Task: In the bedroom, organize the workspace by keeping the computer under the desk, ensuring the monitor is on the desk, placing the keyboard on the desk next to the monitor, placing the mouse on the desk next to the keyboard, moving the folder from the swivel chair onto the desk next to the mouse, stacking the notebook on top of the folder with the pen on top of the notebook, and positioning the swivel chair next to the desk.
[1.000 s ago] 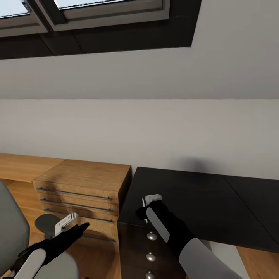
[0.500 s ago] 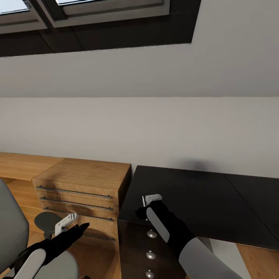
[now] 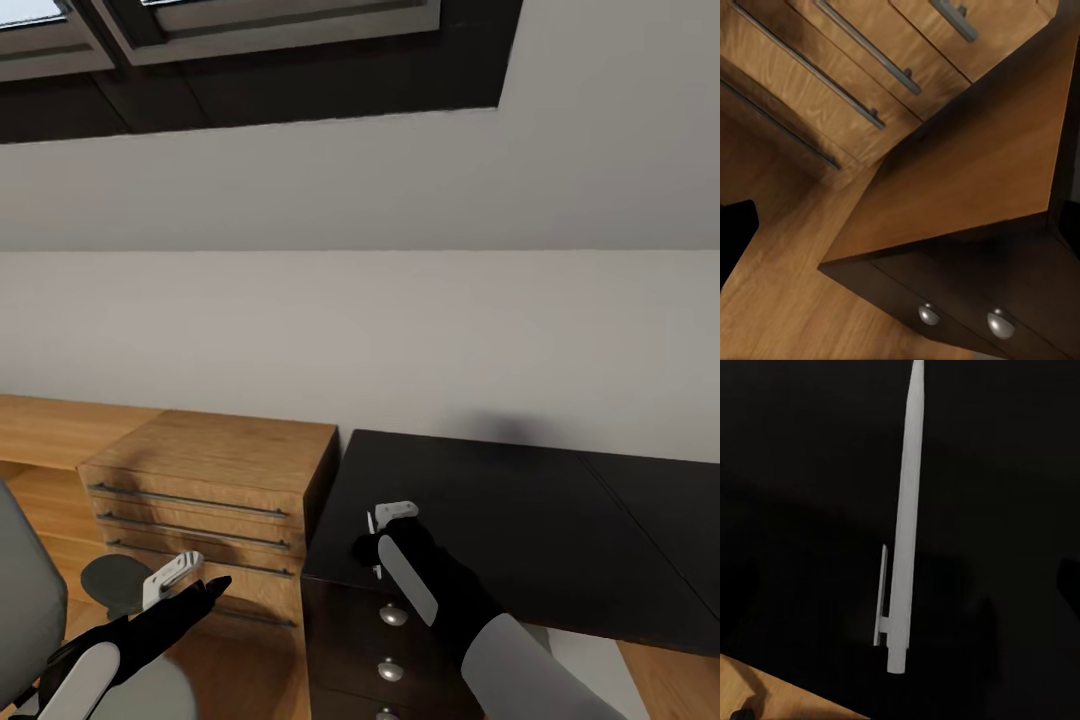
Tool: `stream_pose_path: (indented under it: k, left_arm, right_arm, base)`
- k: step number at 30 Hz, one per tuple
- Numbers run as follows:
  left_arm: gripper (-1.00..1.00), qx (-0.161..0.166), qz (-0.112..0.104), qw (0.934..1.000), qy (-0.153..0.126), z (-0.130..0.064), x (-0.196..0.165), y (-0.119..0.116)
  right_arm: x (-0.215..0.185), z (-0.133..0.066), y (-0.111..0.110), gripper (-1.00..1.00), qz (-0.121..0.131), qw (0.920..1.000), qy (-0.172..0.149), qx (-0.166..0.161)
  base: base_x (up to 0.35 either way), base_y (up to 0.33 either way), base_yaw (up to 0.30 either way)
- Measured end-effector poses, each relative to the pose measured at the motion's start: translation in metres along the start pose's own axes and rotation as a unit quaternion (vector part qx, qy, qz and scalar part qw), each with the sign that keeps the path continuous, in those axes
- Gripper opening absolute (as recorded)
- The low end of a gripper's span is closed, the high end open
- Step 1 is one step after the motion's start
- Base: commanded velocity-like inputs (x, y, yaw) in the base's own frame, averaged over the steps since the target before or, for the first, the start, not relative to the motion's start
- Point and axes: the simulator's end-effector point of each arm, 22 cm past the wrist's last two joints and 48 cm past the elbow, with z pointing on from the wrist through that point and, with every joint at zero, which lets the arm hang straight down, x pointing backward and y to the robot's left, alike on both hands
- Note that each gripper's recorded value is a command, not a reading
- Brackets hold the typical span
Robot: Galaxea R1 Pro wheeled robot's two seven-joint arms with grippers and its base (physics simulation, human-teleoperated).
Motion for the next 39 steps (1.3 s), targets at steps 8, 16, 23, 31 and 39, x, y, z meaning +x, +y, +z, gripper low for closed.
stream_pose_path:
  k: [8, 16, 23, 31, 39]
  left_arm:
    - [1.0, -0.007, -0.004, 0.9999, 0.006, 0.003, 0.004, 0.007]
    - [1.0, -0.011, -0.009, 0.9998, 0.01, 0.006, 0.008, 0.012]
    - [1.0, -0.009, -0.016, 0.9998, 0.012, 0.012, 0.018, 0.015]
    - [1.0, -0.006, -0.019, 0.9997, 0.014, 0.013, 0.019, 0.012]
    - [1.0, -0.006, -0.02, 0.9997, 0.014, 0.017, 0.025, 0.016]
  right_arm:
    - [0.0, 0.0, 0.0, 1.0, 0.0, 1.0, 0.0, 0.0]
    - [0.001, 0.001, 0.0, 1.0, 0.0, 1.0, 0.0, 0.0]
    - [0.008, 0.008, 0.0, 1.0, 0.0, 1.0, 0.0, 0.0]
    - [0.008, 0.008, 0.0, 1.0, 0.0, 1.0, 0.0, 0.0]
    - [0.014, 0.013, 0.0, 1.0, 0.0, 1.0, 0.001, 0.0]
  base:
    - [0.046, 0.0, 0.0]
    - [0.01, 0.0, 0.0]
    - [0.002, 0.0, 0.0]
    - [0.0, 0.0, 0.0]
    - [0.0, 0.0, 0.0]
